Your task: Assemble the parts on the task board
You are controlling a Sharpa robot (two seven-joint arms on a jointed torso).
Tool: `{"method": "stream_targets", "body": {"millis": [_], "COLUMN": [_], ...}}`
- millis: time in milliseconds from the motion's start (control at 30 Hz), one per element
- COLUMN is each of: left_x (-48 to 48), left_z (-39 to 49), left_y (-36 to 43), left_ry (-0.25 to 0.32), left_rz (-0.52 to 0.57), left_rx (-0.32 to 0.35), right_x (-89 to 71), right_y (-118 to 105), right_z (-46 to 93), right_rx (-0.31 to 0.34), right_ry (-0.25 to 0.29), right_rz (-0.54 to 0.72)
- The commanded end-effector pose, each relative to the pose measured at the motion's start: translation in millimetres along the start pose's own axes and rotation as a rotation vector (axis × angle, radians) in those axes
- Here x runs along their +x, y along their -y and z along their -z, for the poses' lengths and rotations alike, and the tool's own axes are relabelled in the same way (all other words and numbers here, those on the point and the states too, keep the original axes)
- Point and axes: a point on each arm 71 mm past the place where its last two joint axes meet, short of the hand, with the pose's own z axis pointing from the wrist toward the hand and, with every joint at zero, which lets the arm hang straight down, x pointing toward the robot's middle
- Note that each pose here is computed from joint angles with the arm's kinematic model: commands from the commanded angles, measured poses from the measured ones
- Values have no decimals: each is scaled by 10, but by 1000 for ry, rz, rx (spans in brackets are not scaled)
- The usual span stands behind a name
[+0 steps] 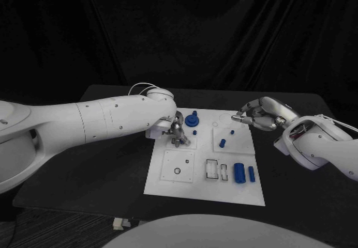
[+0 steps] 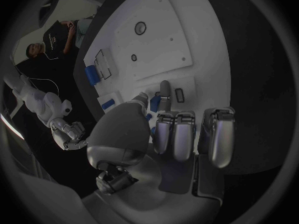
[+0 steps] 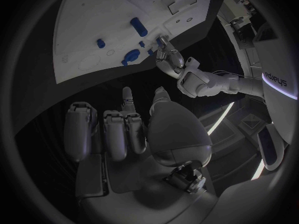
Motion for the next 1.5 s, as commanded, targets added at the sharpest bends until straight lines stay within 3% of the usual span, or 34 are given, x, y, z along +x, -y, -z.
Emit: {"method": "stream_targets", "body": {"millis": [33, 1500], "left_x": [78, 61], "left_z": [-37, -49], "left_y": [-13, 16], "left_ry": [-32, -19], "left_rz": [-16, -5], "left_rx": [-4, 25], "right_x": [11, 10], "right_y": [14, 16], "right_z": [5, 4], "right_rx": [15, 13], "right_ry": [-6, -4], "right_rz": [4, 4]}}
